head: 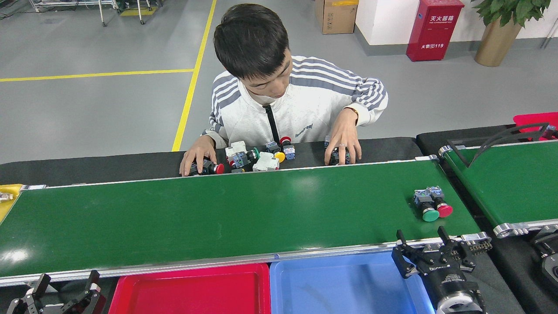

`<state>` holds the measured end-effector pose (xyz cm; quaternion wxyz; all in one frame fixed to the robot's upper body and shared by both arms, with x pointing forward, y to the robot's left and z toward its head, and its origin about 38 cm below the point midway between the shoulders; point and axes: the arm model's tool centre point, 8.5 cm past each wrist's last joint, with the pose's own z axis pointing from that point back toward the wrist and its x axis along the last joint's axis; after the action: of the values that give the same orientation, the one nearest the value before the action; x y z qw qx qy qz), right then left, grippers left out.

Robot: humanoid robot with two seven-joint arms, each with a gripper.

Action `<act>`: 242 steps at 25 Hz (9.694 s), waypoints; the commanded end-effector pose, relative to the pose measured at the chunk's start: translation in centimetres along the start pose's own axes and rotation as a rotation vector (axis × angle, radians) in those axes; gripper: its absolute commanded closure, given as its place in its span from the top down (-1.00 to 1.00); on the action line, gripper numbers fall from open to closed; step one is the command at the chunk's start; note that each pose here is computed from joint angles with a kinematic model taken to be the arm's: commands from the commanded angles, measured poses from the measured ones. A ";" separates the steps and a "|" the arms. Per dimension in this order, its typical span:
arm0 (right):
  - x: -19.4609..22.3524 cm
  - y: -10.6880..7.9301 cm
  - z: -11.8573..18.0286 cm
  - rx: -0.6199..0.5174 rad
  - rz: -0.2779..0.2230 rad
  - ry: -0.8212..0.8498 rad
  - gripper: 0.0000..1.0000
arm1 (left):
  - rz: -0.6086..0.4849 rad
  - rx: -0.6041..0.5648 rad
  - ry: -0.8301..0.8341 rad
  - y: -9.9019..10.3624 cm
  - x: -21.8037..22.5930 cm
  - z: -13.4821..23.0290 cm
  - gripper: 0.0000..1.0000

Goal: Pick switch part from conveyor to tray

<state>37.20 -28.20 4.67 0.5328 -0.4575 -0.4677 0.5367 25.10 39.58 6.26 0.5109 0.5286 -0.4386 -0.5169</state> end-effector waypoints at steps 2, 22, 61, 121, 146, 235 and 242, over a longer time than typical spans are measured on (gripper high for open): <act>-0.3 -1.2 -1.7 -0.005 -0.004 0.012 0.99 | -0.011 0.016 -0.003 0.5 -0.2 0.0 1.00; 3.6 -1.4 -8.2 0.063 -0.103 0.004 0.99 | -0.009 0.002 -0.008 -0.1 -0.3 -0.7 1.00; 28.1 -3.7 1.3 -0.084 -0.126 -1.033 0.86 | -0.004 0.001 -0.009 -0.1 -0.2 -0.4 1.00; 15.5 -0.6 -8.0 0.028 -0.075 -0.040 -0.83 | -0.005 0.028 -0.068 0.8 0.8 -1.2 1.00; 24.2 -1.3 3.7 -0.117 -0.112 -0.815 0.98 | -0.027 -0.003 -0.058 0.1 0.3 -0.7 1.00; 7.1 -1.5 -3.2 -0.046 -0.001 -0.550 1.00 | -0.053 -0.036 -0.059 -0.6 -0.7 -0.4 1.00; 8.3 -0.4 -2.8 0.043 -0.004 -0.681 1.00 | -0.053 -0.037 -0.060 -0.6 -0.6 -0.4 1.00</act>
<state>39.45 -20.05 3.82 0.3697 -0.2416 -0.6042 0.6633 25.10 40.02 4.83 0.5034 0.5050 -0.4281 -0.5552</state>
